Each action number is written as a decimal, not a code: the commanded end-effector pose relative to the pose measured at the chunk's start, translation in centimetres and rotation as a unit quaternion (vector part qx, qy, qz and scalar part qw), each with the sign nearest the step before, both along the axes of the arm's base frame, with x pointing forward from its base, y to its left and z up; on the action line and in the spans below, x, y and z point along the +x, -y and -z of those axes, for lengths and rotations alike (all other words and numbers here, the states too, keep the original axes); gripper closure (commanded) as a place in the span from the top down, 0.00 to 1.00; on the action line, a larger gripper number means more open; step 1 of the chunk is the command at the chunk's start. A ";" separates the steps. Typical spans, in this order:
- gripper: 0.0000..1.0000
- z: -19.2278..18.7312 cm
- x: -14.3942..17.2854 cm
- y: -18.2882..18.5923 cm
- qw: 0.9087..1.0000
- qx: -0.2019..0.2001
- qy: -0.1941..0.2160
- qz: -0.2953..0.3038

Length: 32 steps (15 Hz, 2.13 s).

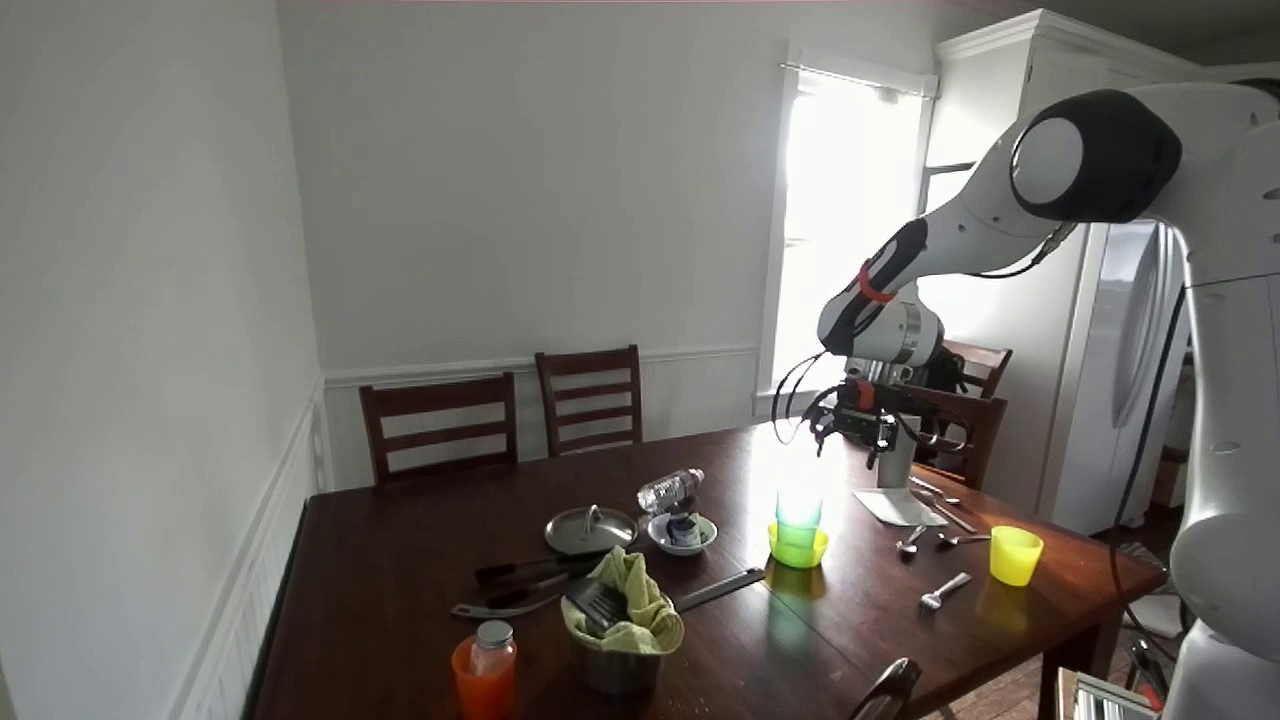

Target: Pick up the green cup and use it to push the yellow bowl a little to the left, put the green cup in the yellow bowl, pick up the silver fork and put it in the green cup

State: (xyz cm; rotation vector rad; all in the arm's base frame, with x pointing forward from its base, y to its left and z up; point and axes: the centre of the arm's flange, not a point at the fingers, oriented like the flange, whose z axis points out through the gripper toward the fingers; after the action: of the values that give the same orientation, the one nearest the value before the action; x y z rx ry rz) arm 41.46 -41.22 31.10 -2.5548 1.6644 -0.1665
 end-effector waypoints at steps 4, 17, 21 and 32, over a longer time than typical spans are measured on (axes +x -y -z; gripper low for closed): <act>1.00 -3.2 -4.5 0.2 0.990 0.010 -0.090 0.110; 1.00 2.2 -6.5 -1.2 0.984 0.048 -0.113 0.127; 1.00 5.6 -8.1 -2.3 0.985 0.083 -0.144 0.051; 1.00 11.9 -8.2 -6.1 0.967 0.083 -0.222 -0.095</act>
State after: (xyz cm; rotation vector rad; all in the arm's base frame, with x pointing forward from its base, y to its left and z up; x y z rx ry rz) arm 33.28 -35.11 19.16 -2.7356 1.4527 0.5734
